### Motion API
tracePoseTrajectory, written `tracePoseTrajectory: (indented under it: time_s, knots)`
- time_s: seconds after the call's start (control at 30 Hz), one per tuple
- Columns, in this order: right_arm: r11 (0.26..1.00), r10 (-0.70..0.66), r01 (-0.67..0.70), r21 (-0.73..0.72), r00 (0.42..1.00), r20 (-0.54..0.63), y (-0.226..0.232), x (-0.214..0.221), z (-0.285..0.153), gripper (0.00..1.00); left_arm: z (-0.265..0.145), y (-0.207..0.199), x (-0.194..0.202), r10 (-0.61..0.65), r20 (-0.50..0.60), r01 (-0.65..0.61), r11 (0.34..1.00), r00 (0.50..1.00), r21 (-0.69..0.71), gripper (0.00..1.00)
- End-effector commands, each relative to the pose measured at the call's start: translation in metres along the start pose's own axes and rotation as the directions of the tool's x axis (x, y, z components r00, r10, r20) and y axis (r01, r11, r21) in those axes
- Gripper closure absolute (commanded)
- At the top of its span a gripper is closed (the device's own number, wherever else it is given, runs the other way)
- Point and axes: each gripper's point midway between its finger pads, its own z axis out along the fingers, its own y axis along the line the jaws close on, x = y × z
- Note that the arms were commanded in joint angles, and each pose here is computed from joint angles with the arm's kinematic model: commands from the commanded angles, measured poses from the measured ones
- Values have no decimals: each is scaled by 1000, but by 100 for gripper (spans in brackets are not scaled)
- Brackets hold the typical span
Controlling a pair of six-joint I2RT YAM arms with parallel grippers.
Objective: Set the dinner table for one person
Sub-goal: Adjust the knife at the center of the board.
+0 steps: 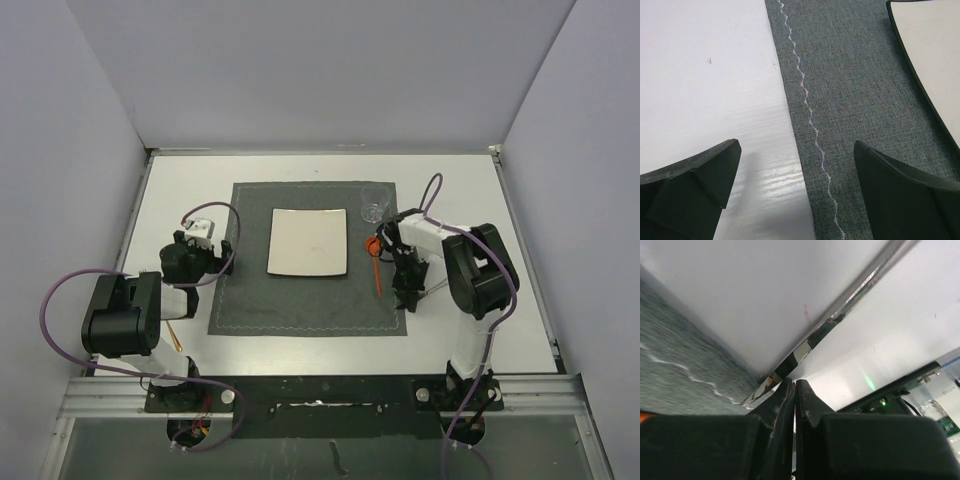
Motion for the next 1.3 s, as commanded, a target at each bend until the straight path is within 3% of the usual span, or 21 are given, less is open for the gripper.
tracePoseTrajectory:
  time_s: [0.0, 0.53, 1.27]
  knots:
    - [996, 80, -75, -54, 992, 100, 14, -37, -11, 100, 3, 1, -16, 15, 67, -15, 1000, 998, 3, 2]
    - [979, 188, -179, -95, 977, 98, 3, -90, -11, 100, 3, 1, -16, 15, 67, -15, 1000, 998, 4, 2]
    - [913, 338, -294, -281, 933, 123, 19, -149, -31, 100, 3, 1, -15, 15, 66, -15, 1000, 998, 4, 2]
